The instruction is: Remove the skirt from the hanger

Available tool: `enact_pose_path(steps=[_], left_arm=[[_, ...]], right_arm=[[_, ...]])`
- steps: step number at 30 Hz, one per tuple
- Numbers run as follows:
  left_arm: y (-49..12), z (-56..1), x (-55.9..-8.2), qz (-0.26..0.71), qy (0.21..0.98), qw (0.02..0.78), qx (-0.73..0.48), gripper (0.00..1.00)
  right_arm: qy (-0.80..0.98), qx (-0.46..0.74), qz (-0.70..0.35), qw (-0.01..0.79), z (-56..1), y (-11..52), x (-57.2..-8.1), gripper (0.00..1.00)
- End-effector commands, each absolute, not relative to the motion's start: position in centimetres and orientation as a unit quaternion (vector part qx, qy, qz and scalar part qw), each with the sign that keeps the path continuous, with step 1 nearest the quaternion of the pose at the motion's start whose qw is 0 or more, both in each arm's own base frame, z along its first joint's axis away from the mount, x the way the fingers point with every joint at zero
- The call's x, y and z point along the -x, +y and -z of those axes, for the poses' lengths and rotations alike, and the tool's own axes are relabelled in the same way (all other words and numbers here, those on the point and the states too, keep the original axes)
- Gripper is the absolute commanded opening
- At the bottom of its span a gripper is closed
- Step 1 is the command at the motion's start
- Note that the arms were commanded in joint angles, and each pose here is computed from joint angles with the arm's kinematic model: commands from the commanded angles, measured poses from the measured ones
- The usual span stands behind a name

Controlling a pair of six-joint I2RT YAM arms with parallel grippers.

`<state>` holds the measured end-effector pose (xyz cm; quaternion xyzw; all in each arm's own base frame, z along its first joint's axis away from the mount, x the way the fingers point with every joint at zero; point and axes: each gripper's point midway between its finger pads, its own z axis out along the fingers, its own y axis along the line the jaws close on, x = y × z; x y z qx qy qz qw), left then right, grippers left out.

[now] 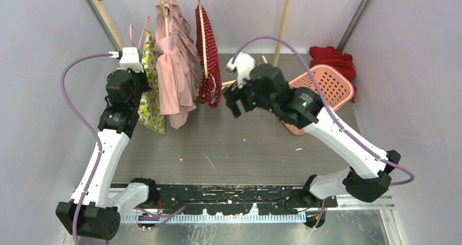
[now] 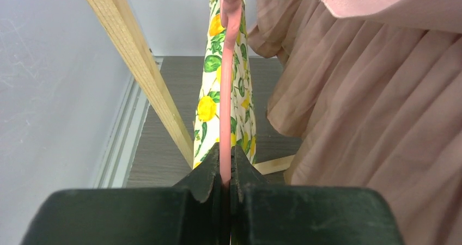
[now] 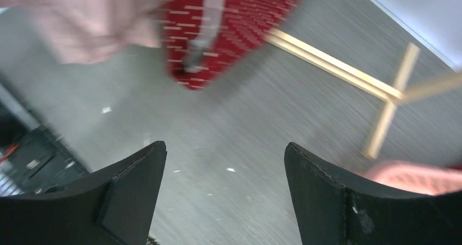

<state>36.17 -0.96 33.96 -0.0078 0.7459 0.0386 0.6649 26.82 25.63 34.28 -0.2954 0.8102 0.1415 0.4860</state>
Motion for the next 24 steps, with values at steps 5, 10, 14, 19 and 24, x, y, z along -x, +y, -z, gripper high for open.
enact_pose_path(steps=[5, 10, 14, 19, 24], left_arm=[[-2.3, -36.9, -35.3, -0.012, 0.729, 0.685, 0.008, 0.0], [-2.6, -36.9, -34.3, 0.0, 0.736, 0.677, 0.011, 0.0], [-3.0, -37.0, -33.1, 0.023, 0.737, 0.675, 0.021, 0.0], [-3.8, -36.1, -32.1, 0.044, 0.744, 0.667, 0.023, 0.0], [-4.0, -36.5, -30.8, 0.048, 0.744, 0.666, 0.017, 0.0]], right_arm=[[0.736, 0.447, -0.198, 0.468, -32.9, 37.1, -20.8, 0.85], [0.716, 0.478, -0.237, 0.45, -31.5, 43.0, -19.2, 0.85], [0.701, 0.513, -0.239, 0.434, -29.7, 46.5, -17.1, 0.85], [0.693, 0.528, -0.247, 0.424, -27.8, 49.3, -15.0, 0.85], [0.679, 0.538, -0.262, 0.425, -27.0, 51.6, -13.1, 0.84]])
